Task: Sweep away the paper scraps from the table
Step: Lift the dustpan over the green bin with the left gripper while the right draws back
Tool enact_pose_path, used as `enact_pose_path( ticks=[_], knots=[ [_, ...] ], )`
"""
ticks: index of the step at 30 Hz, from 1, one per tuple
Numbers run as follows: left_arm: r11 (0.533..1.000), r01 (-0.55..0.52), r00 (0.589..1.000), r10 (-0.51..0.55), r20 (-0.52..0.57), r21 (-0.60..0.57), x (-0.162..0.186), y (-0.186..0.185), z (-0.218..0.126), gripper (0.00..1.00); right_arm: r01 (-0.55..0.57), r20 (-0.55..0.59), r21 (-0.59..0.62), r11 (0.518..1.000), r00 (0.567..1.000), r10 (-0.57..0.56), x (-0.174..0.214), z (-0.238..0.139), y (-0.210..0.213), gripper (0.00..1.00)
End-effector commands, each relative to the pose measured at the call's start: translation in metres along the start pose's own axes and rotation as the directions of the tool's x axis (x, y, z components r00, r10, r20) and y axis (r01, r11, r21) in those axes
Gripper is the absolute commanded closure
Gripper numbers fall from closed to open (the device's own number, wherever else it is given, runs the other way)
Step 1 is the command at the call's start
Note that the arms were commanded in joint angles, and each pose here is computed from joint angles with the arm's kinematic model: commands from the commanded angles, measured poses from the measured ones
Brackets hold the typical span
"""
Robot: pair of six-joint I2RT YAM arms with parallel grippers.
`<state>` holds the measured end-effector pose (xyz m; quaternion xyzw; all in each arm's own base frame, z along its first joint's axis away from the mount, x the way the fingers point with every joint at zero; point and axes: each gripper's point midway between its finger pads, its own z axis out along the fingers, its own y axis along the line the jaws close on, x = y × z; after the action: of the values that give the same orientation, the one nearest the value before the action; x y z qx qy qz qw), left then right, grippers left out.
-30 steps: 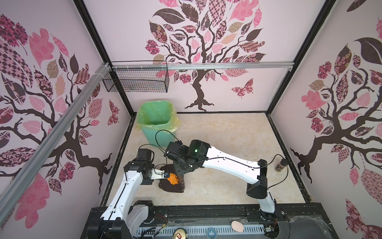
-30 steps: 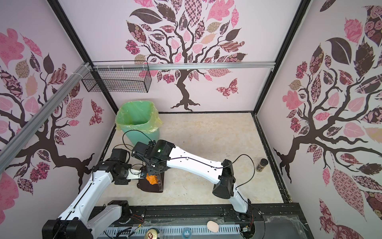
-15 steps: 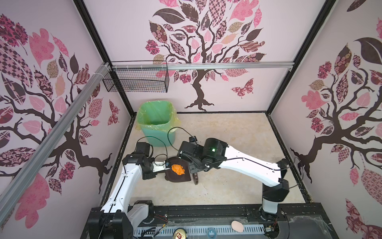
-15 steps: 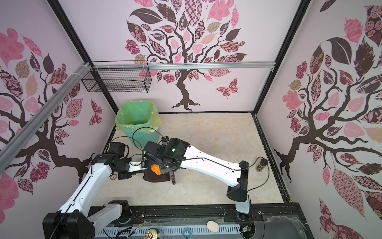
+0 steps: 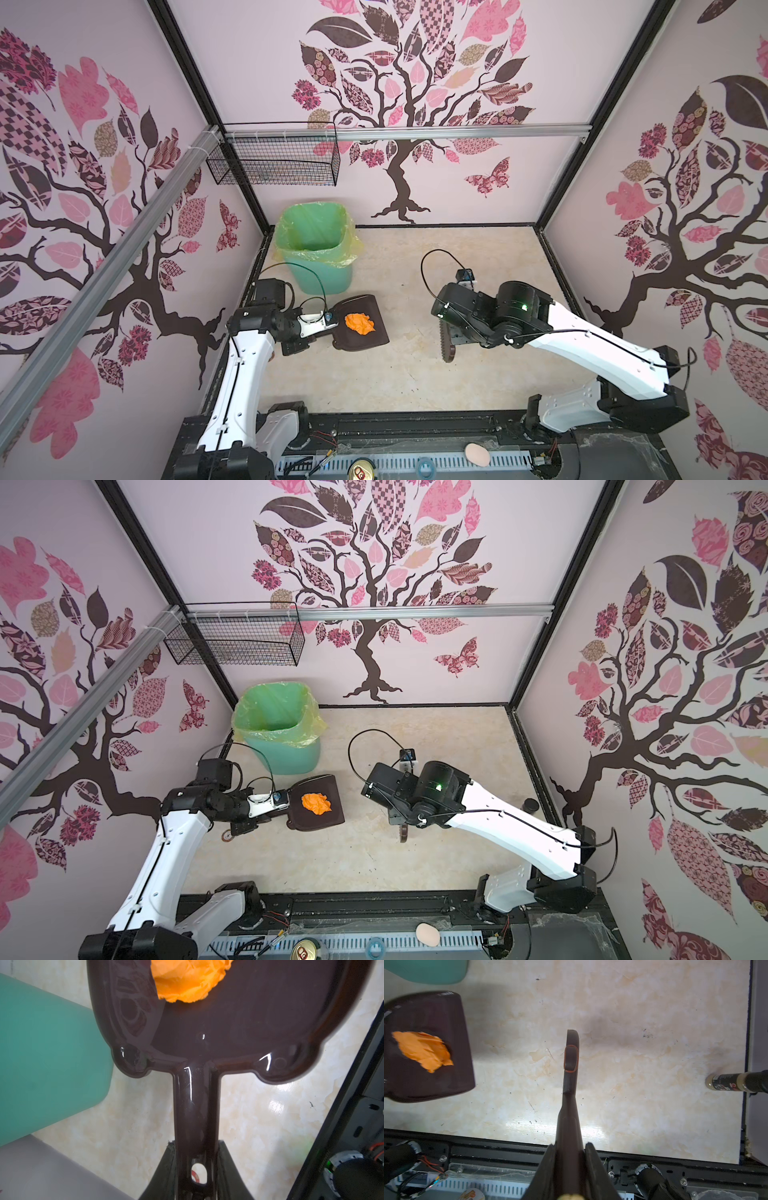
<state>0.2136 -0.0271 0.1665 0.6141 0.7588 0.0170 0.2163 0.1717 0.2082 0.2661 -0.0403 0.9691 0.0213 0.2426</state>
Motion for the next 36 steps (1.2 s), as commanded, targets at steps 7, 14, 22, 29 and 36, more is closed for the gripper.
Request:
enact_pose_path(
  ticks=[7, 14, 22, 29, 36],
  knots=[
    [0.996, -0.064, 0.998, 0.064, 0.007, -0.054, -0.022, 0.031, -0.063, 1.00, -0.015, 0.015, -0.026, 1.000, 1.000, 0.015, 0.001, 0.011, 0.001, 1.00],
    [0.997, -0.065, 0.998, 0.066, 0.008, -0.051, -0.033, 0.058, -0.093, 1.00, 0.015, 0.009, -0.032, 0.999, 1.000, -0.015, -0.002, 0.016, 0.008, 1.00],
    [0.996, -0.058, 0.998, 0.059, 0.013, -0.063, -0.040, 0.090, -0.118, 1.00, 0.026, -0.002, -0.042, 0.999, 1.000, -0.026, 0.002, 0.026, 0.012, 1.00],
    [0.998, -0.019, 1.000, 0.020, 0.012, -0.065, -0.034, 0.129, -0.134, 1.00, 0.038, -0.012, -0.049, 0.998, 0.999, -0.039, 0.005, 0.030, 0.015, 1.00],
    [0.998, 0.007, 1.000, -0.007, -0.014, -0.056, -0.020, 0.157, -0.125, 1.00, 0.046, -0.016, -0.059, 0.997, 0.999, -0.047, 0.005, 0.035, 0.020, 1.00]
  ],
)
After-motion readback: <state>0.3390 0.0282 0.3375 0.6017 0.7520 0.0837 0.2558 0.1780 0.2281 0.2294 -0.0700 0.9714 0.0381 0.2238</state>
